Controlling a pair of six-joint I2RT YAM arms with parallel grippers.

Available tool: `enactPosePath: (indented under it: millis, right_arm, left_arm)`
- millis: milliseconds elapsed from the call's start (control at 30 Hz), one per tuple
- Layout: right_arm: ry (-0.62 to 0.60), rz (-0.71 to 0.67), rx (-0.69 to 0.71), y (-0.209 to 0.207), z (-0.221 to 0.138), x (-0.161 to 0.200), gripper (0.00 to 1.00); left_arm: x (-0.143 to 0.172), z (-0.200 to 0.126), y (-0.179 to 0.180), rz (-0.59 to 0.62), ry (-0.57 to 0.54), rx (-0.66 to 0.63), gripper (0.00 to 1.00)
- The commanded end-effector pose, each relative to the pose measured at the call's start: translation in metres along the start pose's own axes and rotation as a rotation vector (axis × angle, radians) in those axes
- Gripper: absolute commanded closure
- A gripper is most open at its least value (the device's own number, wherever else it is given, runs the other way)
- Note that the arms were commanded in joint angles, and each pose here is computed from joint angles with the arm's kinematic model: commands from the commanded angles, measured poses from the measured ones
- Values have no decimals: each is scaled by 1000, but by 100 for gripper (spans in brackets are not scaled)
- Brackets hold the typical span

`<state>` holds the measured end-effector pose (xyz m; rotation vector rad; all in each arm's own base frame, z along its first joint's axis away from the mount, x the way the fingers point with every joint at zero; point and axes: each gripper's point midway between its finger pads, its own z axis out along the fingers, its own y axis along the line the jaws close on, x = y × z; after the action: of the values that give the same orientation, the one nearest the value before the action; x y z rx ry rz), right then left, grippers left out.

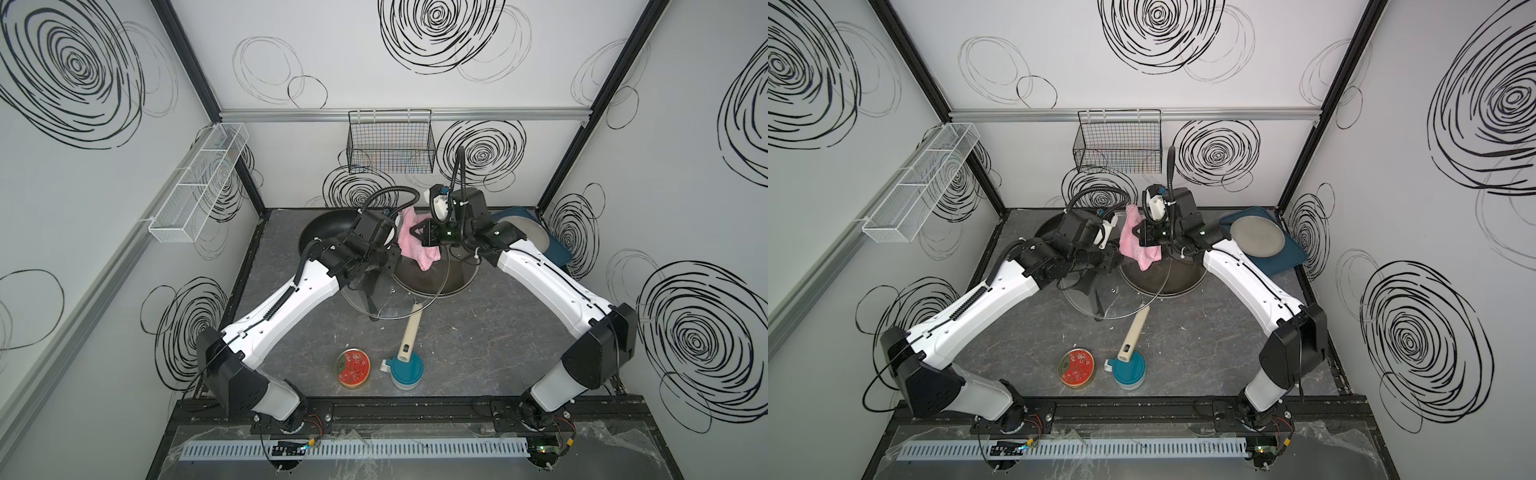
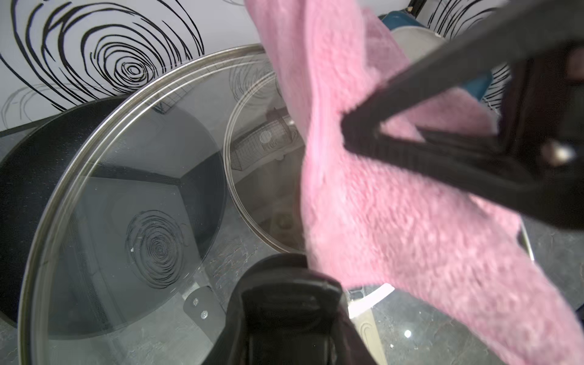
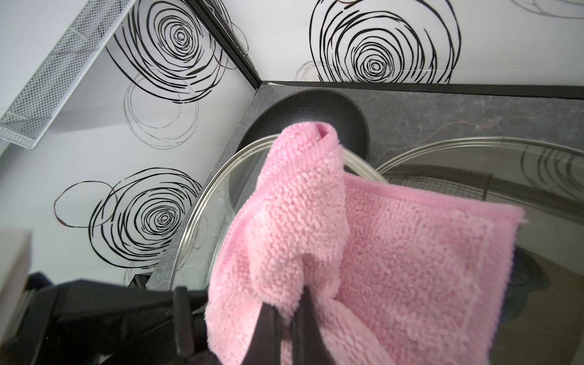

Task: Wipe the pot lid with a cloth
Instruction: Wipe the pot lid.

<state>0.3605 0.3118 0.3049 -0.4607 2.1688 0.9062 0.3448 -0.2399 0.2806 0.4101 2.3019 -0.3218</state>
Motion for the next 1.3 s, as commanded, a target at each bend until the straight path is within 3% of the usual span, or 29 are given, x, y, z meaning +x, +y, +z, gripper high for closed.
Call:
enactPosePath:
  millis: [0, 500, 1000, 1267]
  right_arm:
    - [-7, 10, -4, 9, -11, 13, 100]
    - [-29, 41, -85, 56, -35, 62, 100]
    - [-65, 88, -202, 102, 1, 84, 100]
    - [-48, 115, -210, 107, 15, 94, 100]
  left_arm:
    - [-77, -40, -5, -67, -269, 26, 100]
    - [-111, -51, -7, -100, -336, 23, 100]
    - [-121, -60, -7, -165, -381, 41, 100]
    - [-119, -60, -5, -167, -381, 39, 100]
